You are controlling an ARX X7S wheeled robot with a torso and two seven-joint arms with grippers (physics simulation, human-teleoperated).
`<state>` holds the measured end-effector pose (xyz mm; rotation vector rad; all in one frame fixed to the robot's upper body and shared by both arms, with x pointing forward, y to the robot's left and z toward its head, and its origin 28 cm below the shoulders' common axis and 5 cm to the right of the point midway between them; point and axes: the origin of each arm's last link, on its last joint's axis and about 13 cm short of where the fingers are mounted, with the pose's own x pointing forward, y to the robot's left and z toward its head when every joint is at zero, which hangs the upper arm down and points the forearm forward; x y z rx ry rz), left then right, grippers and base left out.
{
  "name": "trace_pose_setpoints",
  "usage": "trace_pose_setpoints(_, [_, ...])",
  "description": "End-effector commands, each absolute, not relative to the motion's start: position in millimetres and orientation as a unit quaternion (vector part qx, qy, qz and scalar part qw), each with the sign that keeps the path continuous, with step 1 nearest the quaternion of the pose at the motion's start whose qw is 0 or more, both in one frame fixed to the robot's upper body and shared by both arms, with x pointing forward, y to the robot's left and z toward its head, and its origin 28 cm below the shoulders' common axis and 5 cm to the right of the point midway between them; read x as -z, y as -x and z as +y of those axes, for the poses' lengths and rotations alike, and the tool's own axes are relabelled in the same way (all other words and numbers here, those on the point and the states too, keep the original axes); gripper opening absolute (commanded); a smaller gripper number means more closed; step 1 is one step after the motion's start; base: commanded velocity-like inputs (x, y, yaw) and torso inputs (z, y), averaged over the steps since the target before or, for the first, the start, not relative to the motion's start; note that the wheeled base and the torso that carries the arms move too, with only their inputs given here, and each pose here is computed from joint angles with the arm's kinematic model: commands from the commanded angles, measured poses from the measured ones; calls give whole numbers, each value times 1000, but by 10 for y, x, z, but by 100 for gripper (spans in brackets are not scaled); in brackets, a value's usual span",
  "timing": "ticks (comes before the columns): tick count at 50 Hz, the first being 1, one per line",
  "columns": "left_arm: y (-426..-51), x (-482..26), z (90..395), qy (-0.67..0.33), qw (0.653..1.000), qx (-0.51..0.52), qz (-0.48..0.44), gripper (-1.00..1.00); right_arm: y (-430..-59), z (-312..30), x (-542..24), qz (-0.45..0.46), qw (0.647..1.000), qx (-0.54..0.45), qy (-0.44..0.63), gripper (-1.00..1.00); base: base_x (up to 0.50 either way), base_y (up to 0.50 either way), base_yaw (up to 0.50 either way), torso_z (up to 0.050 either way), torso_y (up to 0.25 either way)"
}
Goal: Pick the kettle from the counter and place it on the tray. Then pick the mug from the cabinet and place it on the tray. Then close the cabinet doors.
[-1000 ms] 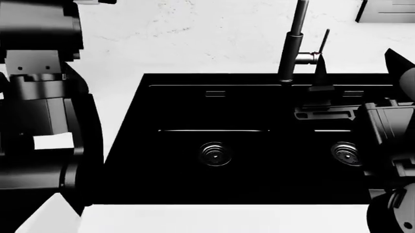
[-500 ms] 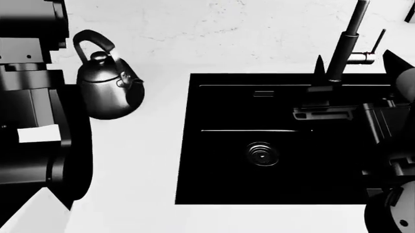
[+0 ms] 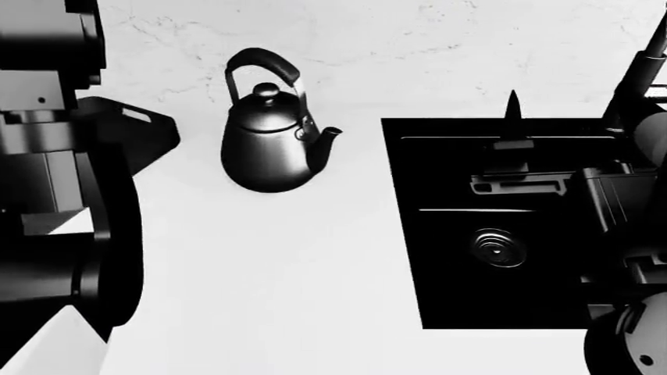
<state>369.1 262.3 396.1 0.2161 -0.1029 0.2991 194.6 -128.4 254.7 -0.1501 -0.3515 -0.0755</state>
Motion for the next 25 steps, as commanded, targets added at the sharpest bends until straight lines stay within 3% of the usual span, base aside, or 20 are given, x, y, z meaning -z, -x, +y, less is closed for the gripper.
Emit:
trace_pose_setpoints(1, [-3698,-3918,2619,-108,982,-147,-48,-100,-1960,-1288,-2535,-172,982,38,72,100,0,500,0,0,0])
trace_pose_setpoints(25, [-3632,-3878,2626,-110,983,-144,-41,-100,-1974,-1285,-2544,-173,982,37,71,100,0,500,0,0,0])
